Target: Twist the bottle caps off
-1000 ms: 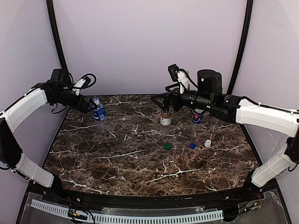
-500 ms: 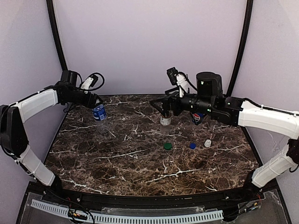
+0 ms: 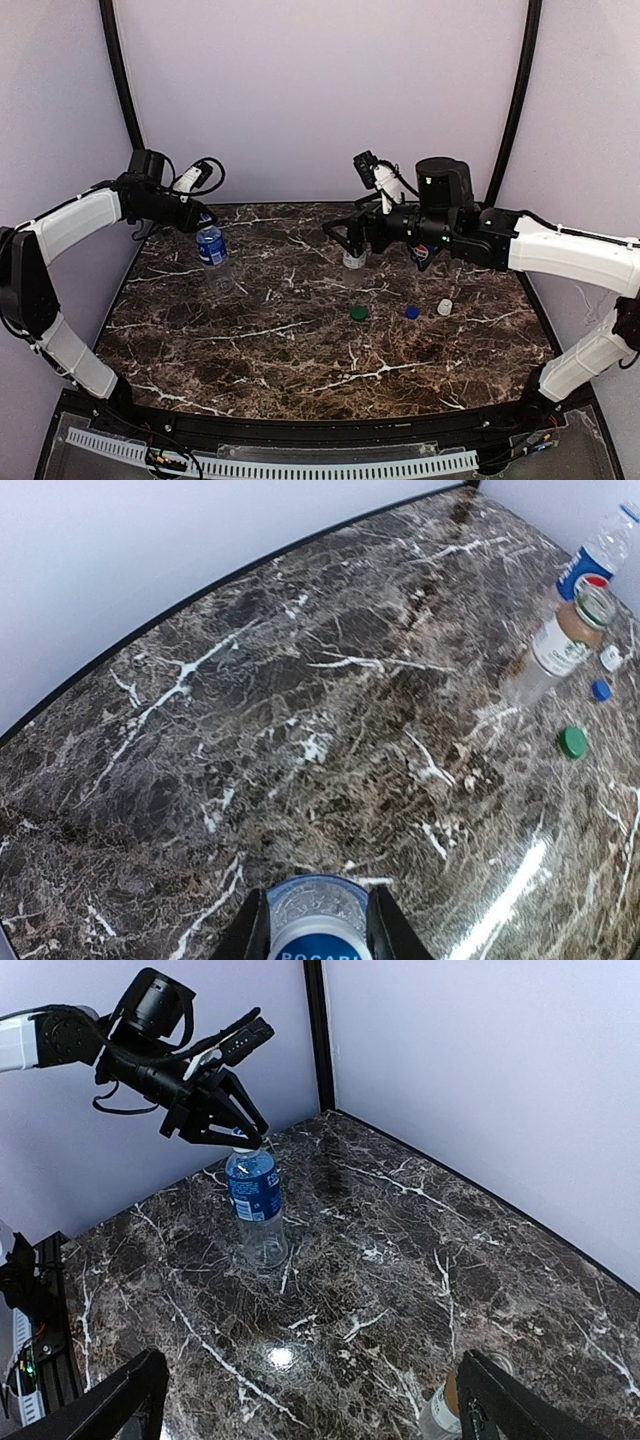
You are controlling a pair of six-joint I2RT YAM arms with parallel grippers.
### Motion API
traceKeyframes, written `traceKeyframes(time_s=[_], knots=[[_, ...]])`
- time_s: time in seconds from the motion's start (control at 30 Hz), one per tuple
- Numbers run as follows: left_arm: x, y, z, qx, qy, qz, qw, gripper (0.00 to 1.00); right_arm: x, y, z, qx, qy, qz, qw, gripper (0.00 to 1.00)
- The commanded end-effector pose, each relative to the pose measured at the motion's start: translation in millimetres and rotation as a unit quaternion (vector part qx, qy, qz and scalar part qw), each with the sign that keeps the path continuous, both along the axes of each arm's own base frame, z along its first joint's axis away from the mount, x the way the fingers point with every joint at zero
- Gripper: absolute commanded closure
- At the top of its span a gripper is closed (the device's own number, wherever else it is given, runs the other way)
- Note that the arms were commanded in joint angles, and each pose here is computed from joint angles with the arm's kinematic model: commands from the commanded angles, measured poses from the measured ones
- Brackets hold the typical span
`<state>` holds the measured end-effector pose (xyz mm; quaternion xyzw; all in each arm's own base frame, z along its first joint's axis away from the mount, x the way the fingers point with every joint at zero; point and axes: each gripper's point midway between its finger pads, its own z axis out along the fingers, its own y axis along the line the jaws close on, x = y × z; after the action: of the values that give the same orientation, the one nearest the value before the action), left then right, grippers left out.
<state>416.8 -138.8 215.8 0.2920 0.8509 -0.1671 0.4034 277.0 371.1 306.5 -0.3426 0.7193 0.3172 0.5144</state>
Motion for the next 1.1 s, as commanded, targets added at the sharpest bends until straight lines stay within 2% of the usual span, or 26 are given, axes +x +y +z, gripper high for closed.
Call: traceKeyframes(time_s=[0.0,0.03,0.13,0.27,0.47,0.67,0.8,1.07], knots=[[-52.3,-15.4,37.2,0.016,0.018,-0.084,0.996,0.99,-14.7,3.2,25.5,0.011,-0.043,0.024,0.999,0.02],[-57.6,-20.7,55.9,0.021,-0.003,-0.108,0.994,0.99,-20.3,8.9,26.5,0.007,-0.055,0.041,0.998,0.03],[-104.9,-45.7,96.3,0.02,-0.005,-0.181,0.983,0.99,-45.1,38.5,20.2,-0.01,-0.093,0.11,0.989,0.02],[-159.5,-70.8,150.2,-0.01,-0.025,-0.262,0.965,0.99,-65.2,90.4,-1.0,-0.037,-0.115,0.177,0.977,0.01],[-205.4,-84.4,194.6,-0.082,-0.028,-0.319,0.944,0.99,-54.5,152.7,-2.9,-0.028,-0.116,0.167,0.979,0.01],[-215.7,-86.8,209.1,-0.112,-0.029,-0.327,0.938,0.99,-60.6,176.4,3.4,0.038,-0.112,0.192,0.974,0.02],[-213.8,-90.8,219.1,-0.129,-0.032,-0.329,0.935,0.99,-58.0,185.5,-6.6,0.048,-0.109,0.187,0.975,0.05],[-208.8,-94.5,231.4,-0.144,-0.04,-0.327,0.933,0.99,-79.3,191.2,-11.1,0.052,-0.102,0.251,0.961,0.34]])
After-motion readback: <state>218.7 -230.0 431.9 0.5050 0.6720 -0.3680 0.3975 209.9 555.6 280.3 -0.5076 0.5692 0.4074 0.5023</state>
